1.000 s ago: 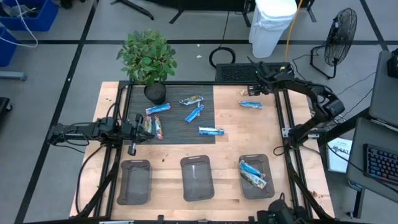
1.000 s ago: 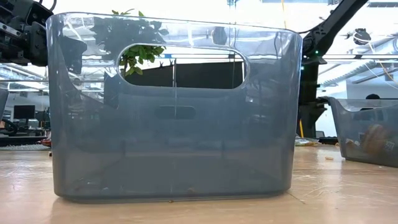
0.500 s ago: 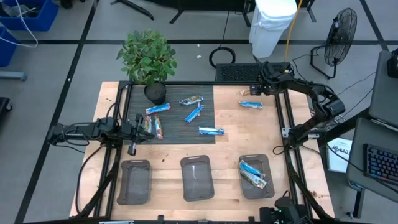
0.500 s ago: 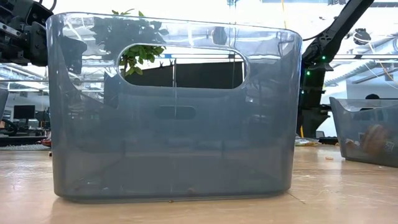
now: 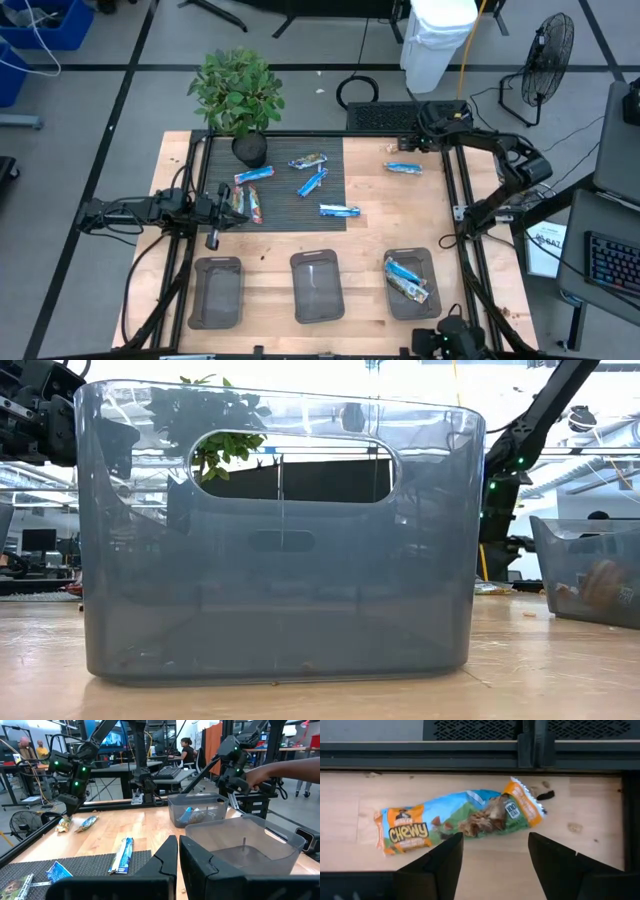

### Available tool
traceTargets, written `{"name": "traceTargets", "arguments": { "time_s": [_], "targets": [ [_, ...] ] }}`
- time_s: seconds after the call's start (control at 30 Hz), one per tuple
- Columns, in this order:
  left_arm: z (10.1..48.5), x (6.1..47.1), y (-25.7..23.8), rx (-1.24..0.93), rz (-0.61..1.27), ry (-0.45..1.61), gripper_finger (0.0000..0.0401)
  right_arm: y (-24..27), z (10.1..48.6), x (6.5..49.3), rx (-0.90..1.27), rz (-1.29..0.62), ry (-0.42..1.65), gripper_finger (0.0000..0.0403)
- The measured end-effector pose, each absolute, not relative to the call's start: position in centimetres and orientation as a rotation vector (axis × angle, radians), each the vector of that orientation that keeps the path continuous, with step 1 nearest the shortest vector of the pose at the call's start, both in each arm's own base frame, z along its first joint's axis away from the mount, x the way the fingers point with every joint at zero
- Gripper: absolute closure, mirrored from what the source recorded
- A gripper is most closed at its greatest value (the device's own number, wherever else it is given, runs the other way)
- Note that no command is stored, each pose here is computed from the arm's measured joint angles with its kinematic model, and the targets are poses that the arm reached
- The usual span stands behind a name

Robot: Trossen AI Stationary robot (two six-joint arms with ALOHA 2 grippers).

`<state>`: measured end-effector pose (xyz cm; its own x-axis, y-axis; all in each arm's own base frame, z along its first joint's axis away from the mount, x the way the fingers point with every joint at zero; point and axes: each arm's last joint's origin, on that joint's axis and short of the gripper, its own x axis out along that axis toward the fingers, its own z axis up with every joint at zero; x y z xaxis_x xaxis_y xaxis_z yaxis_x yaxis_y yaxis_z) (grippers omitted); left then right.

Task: Pick and place Granola Bars by type
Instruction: Put the yellow granola bar into the right black bin

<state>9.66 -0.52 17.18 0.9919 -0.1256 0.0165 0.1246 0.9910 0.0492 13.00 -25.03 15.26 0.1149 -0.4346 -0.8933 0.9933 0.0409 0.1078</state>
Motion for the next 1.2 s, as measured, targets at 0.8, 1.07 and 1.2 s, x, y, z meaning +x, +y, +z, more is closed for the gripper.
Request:
{"name": "traceTargets", "arguments": {
  "time_s": [0.8, 1.07, 1.2],
  "targets": [
    [17.2, 9.7, -0.5, 0.048, -0.126, -0.020, 0.0375, -25.9, 13.0, 14.6, 0.828, -1.211, 0.834, 0.0330],
    [17.2, 9.7, -0.5, 0.048, -0.126, -0.020, 0.0375, -25.1, 13.1, 15.8, 0.725, -1.129, 0.901, 0.0400],
    [17.2, 9.7, -0.5, 0.048, -0.126, -0.020, 0.0375, -24.1, 13.9, 16.8, 0.677, -1.073, 0.905, 0.0402]
  ]
}}
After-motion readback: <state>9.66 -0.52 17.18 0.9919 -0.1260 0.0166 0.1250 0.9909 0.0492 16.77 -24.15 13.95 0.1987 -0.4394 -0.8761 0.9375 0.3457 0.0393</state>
